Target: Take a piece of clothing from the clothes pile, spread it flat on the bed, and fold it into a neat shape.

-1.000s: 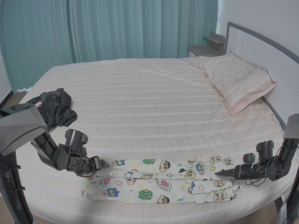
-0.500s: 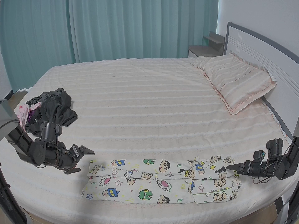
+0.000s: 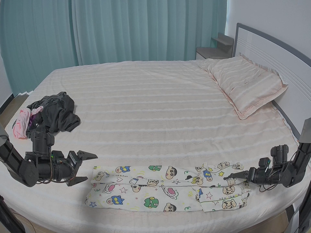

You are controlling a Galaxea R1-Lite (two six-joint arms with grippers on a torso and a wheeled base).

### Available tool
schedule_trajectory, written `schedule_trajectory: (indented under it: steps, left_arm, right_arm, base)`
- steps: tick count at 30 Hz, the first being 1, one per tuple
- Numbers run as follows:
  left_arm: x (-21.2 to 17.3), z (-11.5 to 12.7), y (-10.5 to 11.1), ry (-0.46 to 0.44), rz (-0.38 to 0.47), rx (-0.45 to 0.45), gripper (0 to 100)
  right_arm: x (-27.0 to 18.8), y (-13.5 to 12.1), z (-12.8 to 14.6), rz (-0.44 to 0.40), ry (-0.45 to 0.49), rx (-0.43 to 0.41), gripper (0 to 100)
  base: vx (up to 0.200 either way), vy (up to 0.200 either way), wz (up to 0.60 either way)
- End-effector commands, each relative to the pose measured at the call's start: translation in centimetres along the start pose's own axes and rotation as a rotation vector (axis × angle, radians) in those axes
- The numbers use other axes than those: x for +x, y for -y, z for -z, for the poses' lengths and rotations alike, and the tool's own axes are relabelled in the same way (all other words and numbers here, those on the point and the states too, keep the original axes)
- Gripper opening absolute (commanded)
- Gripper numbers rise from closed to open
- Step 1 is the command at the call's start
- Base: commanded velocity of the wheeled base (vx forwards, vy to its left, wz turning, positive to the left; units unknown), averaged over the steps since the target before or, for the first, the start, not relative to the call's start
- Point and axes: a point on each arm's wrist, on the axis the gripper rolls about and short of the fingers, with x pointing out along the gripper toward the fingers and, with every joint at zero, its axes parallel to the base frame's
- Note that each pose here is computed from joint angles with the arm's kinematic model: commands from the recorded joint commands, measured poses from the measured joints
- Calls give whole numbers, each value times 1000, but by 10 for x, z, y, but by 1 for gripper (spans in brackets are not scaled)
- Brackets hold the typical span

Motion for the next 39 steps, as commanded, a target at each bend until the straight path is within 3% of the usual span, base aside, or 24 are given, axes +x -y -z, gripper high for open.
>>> schedule_trajectory:
  steps: [1, 9, 18, 19, 23, 31, 36, 39]
  left_arm:
    - [-1, 3, -2, -6, -5, -2, 100]
    - [0, 7, -7, -21, -25, -6, 100]
    - [3, 7, -9, -29, -34, -10, 100]
    - [3, 7, -10, -28, -36, -12, 100]
    - [3, 7, -10, -29, -35, -14, 100]
    - [3, 8, -9, -34, -34, -13, 100]
    - [5, 13, -7, -50, -34, 1, 100]
    - [6, 13, -7, -54, -34, 4, 100]
  right_arm:
    - [3, 0, 2, 8, -12, 11, 0]
    - [-3, 9, 9, 87, -7, 46, 0]
    - [-4, 11, 12, 103, -22, 55, 0]
    - [-4, 11, 12, 108, -21, 55, 100]
    - [-11, 6, 6, 123, 32, 33, 100]
    - [-36, -24, -30, 153, 268, -72, 100]
    - [-19, -50, -35, 130, 285, -134, 100]
    - [-6, -66, -31, 91, 265, -122, 100]
  base:
    - [0, 0, 0]
    - [0, 0, 0]
    - [0, 0, 0]
    - [0, 0, 0]
    - [0, 0, 0]
    - [0, 0, 0]
    - [0, 0, 0]
    - [0, 0, 0]
